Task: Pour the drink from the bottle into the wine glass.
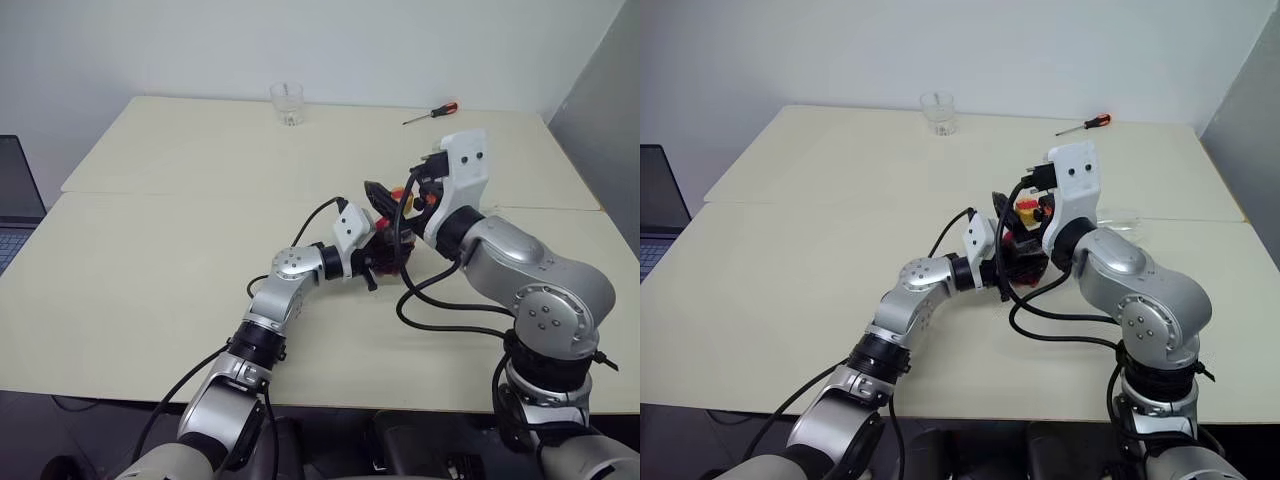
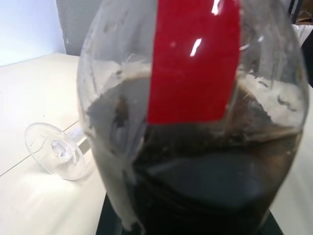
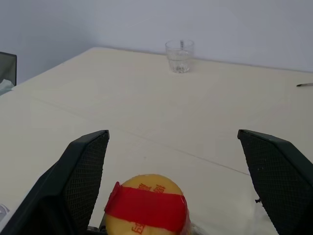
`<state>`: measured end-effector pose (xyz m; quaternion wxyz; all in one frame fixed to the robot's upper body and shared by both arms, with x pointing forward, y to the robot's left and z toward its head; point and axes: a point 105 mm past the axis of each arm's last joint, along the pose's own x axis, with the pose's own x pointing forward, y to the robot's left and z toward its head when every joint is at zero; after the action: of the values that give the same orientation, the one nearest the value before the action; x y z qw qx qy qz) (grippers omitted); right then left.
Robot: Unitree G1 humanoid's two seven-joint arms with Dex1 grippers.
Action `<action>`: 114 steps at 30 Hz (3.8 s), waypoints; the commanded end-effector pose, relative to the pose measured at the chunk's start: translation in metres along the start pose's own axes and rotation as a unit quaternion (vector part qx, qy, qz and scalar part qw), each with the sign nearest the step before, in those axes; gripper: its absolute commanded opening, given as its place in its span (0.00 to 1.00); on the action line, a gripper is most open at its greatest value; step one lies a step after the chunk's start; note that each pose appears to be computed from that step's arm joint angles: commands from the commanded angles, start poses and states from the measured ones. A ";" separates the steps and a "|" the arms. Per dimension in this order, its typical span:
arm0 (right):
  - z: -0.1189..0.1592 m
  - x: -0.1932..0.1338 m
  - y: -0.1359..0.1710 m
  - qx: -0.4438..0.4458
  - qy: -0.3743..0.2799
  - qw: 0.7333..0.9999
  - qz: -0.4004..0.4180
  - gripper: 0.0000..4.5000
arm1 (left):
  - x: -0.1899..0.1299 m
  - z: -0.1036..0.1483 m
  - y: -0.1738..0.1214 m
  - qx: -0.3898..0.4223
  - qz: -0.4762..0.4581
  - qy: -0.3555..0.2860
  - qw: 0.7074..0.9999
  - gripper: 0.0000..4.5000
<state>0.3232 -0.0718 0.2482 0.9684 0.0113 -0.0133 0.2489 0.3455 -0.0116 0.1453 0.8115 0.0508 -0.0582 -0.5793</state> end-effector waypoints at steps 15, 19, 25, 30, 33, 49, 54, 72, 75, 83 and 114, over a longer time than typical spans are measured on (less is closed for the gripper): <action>0.007 -0.030 -0.004 -0.031 -0.017 0.999 0.027 1.00 | 0.002 0.024 0.002 0.029 -0.009 -0.034 0.999 0.17; 0.009 -0.042 -0.007 -0.034 -0.018 0.999 0.037 1.00 | 0.001 0.024 0.002 0.031 -0.010 -0.032 0.999 0.17; 0.011 -0.060 -0.010 -0.034 -0.018 0.998 0.059 1.00 | 0.002 0.023 0.002 0.030 -0.012 -0.032 0.999 0.17; 0.012 -0.060 0.007 -0.032 -0.016 0.993 0.110 1.00 | 0.003 0.024 0.001 0.030 -0.015 -0.032 0.999 0.17; 0.013 -0.048 0.011 -0.032 -0.015 0.994 0.104 1.00 | 0.003 0.024 0.002 0.031 -0.014 -0.032 0.999 0.17; 0.019 -0.005 0.009 -0.030 -0.032 0.998 0.036 1.00 | 0.000 0.023 0.001 0.030 -0.006 -0.032 0.999 0.17; 0.021 0.001 0.003 -0.034 -0.034 0.999 0.022 1.00 | 0.001 0.024 0.002 0.031 -0.005 -0.032 0.999 0.17; 0.012 -0.021 -0.039 -0.056 -0.014 0.997 -0.044 1.00 | -0.001 0.024 0.004 0.032 -0.001 -0.031 0.999 0.17; 0.011 -0.026 -0.042 -0.060 -0.012 0.997 -0.045 1.00 | -0.001 0.023 0.004 0.031 -0.003 -0.030 0.999 0.17; 0.016 -0.035 -0.046 -0.068 -0.020 0.997 -0.043 1.00 | -0.001 0.023 0.005 0.032 -0.004 -0.028 0.999 0.17; 0.002 -0.079 -0.011 -0.090 0.002 0.990 0.112 1.00 | -0.010 0.014 0.008 0.052 -0.007 -0.021 0.998 0.17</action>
<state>0.2654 -0.1209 0.2384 0.9343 -0.0660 -0.0082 0.3503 0.3463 0.0029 0.1389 0.8090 0.0696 -0.0627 -0.5802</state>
